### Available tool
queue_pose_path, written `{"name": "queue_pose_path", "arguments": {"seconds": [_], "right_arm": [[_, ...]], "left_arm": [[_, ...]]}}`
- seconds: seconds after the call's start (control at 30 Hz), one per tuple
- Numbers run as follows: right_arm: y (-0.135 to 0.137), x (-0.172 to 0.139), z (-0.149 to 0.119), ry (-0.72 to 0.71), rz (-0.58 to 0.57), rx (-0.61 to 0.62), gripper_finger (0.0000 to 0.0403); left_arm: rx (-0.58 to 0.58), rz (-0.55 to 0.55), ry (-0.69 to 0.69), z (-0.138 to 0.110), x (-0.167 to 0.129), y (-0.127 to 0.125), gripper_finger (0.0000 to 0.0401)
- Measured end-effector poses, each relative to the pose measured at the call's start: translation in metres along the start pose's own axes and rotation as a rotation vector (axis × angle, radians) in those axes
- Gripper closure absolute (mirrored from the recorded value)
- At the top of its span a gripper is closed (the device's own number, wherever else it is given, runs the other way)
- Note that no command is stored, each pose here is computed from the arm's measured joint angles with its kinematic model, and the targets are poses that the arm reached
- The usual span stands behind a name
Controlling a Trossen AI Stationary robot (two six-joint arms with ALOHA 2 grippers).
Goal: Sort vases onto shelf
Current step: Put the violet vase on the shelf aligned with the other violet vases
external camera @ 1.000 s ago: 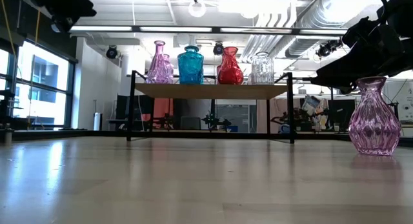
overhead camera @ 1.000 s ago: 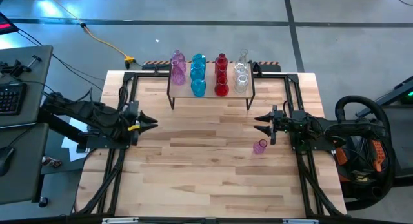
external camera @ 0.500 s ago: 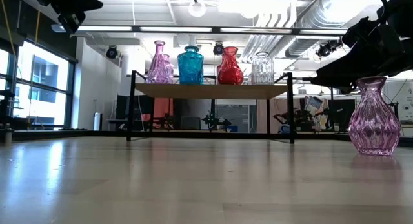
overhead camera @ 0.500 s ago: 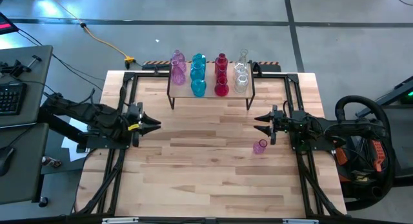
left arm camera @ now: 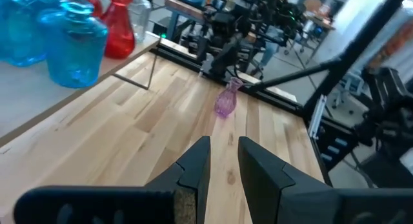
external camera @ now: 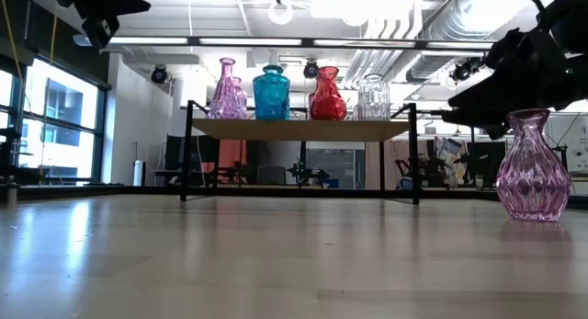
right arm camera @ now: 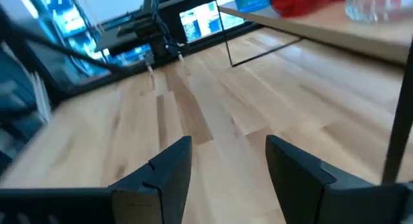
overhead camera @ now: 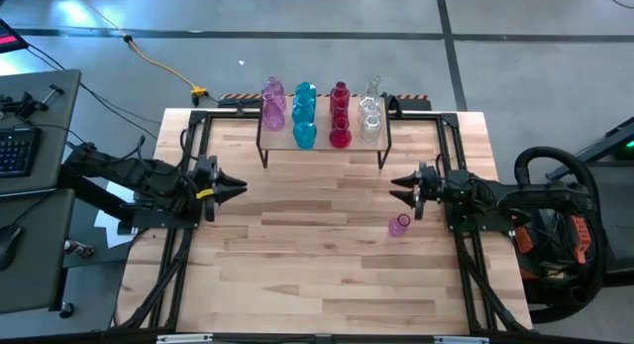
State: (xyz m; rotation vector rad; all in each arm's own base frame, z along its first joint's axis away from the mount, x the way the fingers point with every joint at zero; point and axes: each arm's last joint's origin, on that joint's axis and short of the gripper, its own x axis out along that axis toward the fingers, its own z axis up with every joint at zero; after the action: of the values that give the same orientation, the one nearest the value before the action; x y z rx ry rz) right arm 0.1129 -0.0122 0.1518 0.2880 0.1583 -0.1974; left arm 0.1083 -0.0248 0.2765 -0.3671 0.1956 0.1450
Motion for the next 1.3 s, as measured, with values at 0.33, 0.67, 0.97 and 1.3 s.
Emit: {"name": "queue_pose_path", "arguments": {"seconds": [0.33, 0.67, 0.97, 1.3], "right_arm": [[0.0000, 0.0000, 0.0000, -0.001, -0.001, 0.333, 0.0222], [0.0009, 0.0000, -0.0003, 0.013, 0.026, 0.359, 0.0222], [0.0002, 0.0000, -0.0025, 0.034, 0.016, 0.331, 0.0214], [0.0000, -0.0001, -0.0052, 0.068, 0.015, 0.506, 0.0167]], "left_arm": [[-0.123, 0.041, -0.024, 0.0006, 0.0000, 0.0012, 0.0330], [-0.132, 0.049, -0.027, 0.0006, -0.0001, 0.0015, 0.0330], [-0.131, 0.092, -0.051, 0.0012, -0.0002, 0.0028, 0.0330], [-0.138, 0.093, -0.051, 0.0011, -0.0002, 0.0029, 0.0330]]}}
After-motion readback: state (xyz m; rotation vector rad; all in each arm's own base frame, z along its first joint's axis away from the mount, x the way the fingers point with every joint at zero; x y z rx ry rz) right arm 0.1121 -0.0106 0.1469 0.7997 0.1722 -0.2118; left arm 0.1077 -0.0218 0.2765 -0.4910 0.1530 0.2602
